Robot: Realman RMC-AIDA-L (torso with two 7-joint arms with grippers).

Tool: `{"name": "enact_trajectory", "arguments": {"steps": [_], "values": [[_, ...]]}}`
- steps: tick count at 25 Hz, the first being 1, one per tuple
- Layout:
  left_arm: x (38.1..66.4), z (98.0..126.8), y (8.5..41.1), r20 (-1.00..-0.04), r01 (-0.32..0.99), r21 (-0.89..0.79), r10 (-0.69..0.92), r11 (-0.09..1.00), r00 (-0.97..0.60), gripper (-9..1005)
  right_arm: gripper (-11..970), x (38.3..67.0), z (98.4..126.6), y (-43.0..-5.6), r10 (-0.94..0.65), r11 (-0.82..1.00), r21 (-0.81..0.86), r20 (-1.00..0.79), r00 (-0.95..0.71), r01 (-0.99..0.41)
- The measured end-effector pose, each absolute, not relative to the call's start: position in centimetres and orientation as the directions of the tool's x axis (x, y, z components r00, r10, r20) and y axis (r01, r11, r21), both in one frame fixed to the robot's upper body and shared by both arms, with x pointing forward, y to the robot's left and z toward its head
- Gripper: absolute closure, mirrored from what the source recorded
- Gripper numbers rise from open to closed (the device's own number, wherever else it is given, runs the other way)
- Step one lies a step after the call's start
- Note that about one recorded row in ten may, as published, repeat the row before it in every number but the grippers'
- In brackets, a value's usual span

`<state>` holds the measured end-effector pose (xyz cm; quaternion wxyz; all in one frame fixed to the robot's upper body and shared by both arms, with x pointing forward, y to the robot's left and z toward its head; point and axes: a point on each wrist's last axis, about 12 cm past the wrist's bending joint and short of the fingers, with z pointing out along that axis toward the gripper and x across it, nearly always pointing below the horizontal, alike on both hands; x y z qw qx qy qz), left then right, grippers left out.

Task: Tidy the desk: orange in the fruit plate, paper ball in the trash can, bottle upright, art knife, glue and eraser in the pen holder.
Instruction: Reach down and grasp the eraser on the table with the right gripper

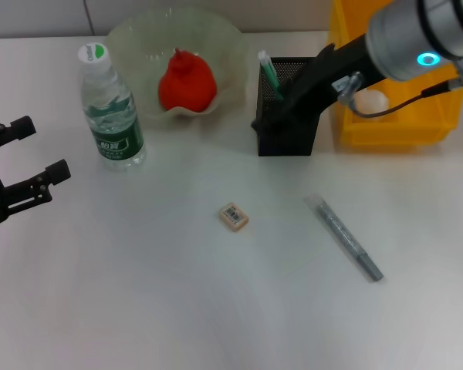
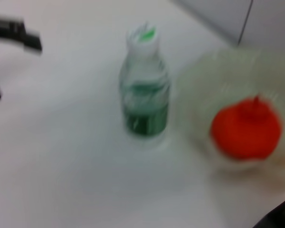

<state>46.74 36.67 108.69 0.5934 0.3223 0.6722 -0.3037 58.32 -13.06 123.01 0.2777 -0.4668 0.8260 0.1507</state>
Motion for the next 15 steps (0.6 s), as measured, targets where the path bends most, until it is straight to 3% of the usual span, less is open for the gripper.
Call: {"name": "enact_trajectory", "arguments": {"steps": [15], "values": [[46.3, 108.7, 37.1, -0.991, 0.812, -0.023, 0.095, 0.583, -0.097, 135, 277, 58.3, 119.6, -6.0, -0.855, 0.432, 0.007, -0.315, -0.412, -0.902]]}}
